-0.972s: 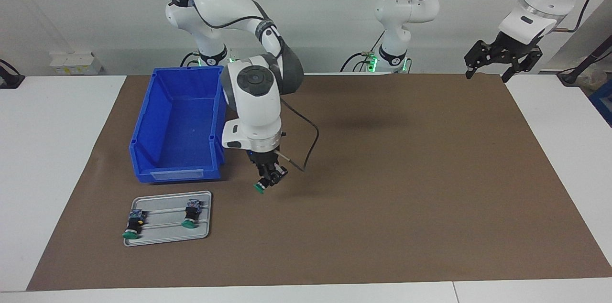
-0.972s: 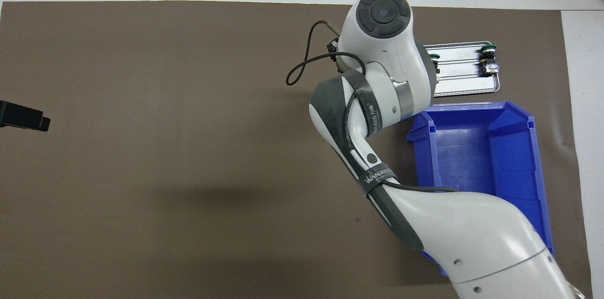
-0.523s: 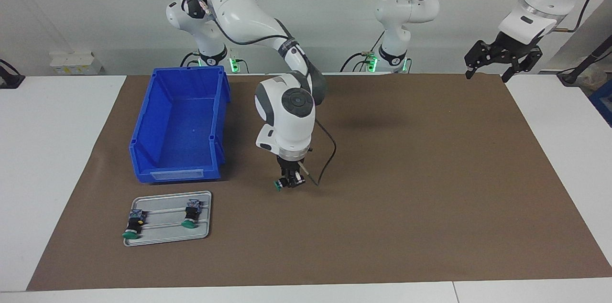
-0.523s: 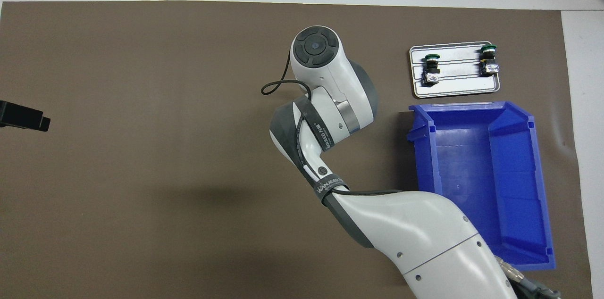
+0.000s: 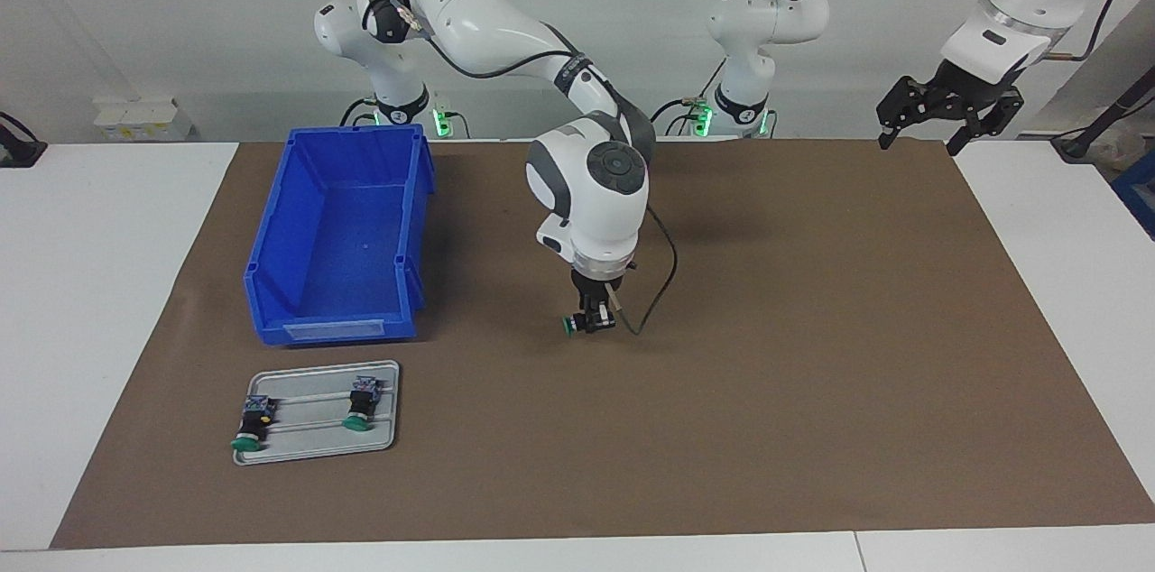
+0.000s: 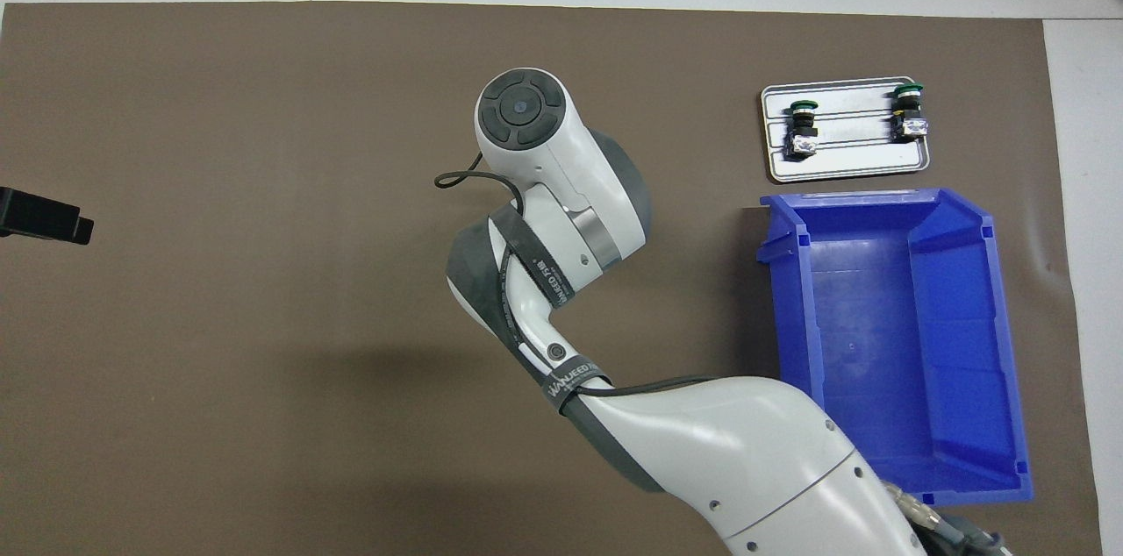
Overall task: Place and press button with both arms
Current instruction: 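Carry the green-capped part with the right gripper toward the table center, then set the part down, open the right gripper and withdraw beside the bin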
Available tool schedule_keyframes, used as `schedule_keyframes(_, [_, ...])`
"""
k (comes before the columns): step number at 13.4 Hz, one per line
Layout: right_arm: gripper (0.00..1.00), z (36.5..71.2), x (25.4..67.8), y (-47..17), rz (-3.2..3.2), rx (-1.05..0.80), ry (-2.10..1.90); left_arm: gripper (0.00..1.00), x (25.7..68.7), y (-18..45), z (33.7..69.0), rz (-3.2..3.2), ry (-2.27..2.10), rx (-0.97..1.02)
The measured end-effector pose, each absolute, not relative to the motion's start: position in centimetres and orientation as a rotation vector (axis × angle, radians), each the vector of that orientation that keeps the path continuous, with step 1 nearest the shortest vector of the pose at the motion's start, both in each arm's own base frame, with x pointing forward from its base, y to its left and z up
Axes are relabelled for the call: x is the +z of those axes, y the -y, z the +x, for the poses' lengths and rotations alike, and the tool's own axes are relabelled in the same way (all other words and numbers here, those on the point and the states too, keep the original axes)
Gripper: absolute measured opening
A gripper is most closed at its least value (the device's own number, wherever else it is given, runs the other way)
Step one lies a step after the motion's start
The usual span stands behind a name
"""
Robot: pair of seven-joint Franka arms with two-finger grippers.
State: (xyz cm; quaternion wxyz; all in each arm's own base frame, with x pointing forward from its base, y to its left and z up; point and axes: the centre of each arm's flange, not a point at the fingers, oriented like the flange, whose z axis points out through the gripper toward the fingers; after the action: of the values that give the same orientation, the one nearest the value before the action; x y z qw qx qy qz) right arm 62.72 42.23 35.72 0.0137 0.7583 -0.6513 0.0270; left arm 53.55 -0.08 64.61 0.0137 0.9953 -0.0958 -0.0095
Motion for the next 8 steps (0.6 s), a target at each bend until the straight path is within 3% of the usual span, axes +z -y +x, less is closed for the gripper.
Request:
schedule_keyframes(6, [0.42,63.9,34.9,-40.5,2.312,0.058,2.077,1.0,64.6,0.1,53.5,3.1,0.298,-0.03])
schedule_keyframes(8, [0.47,63.9,34.9,-40.5,2.31,0.057,2.079,1.0,64.6,0.1,53.5,3.1,0.298,-0.03])
